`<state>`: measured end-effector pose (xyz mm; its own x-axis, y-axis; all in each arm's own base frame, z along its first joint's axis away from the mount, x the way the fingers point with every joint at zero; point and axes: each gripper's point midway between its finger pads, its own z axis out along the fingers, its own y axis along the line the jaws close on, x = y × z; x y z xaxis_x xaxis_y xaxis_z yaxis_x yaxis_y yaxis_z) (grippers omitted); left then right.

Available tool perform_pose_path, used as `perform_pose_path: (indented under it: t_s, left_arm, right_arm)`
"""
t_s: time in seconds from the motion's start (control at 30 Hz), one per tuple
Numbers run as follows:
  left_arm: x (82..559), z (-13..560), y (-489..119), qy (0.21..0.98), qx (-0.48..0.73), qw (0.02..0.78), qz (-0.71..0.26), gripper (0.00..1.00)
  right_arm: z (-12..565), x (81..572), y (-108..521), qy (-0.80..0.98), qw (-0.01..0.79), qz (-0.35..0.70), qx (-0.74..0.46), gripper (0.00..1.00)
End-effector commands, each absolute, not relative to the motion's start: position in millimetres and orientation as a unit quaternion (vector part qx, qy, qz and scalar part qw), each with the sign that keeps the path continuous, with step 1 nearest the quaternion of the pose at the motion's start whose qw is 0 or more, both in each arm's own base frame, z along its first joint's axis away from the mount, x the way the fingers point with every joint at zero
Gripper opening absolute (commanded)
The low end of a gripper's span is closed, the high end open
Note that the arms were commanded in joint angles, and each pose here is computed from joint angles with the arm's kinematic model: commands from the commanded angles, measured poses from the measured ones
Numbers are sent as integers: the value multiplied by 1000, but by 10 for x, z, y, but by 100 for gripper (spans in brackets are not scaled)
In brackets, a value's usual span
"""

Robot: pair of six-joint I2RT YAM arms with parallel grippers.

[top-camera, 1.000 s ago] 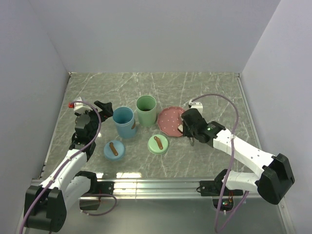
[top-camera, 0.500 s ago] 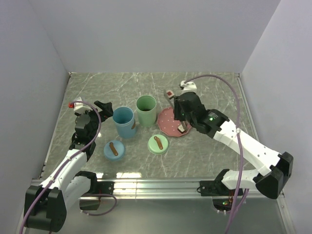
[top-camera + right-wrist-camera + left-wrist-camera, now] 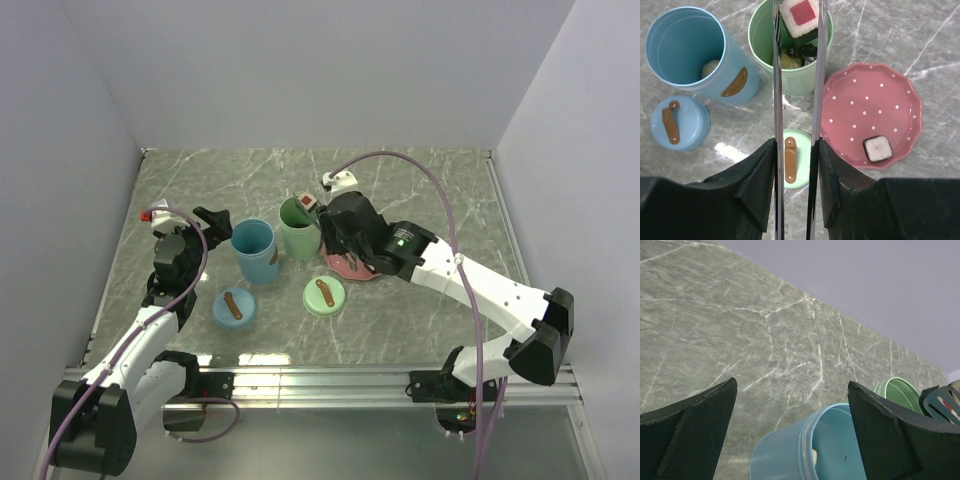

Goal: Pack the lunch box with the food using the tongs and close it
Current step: Place the food into the lunch box, then pick up the food using the clamp

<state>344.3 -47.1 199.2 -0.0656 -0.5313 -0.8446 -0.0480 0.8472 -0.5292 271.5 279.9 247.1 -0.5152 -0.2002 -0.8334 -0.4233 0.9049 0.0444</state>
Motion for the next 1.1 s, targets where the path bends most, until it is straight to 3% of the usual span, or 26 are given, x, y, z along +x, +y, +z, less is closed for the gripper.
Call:
perform_pose_path:
  t_s: [0.0,0.17,0.63,1.07]
  left_arm:
    - [3471,2137,-453,689,-210,667,-192,99]
    - [3469,2147,-448,687,-211,668,-191,100]
    - [3469,2146,-444,688,-211,668,-190,100]
    - [3458,2157,-449,686,-210,669,-192,99]
  right_arm:
    - [2771,2811,2949,840,492,140,-180,43]
    - [2784,2832,3006,838,492,141,-186,50]
    - [2818,2839,3019,834,500,143,-187,55]
    - [2624,2550,2274,848,510,116,-85,55]
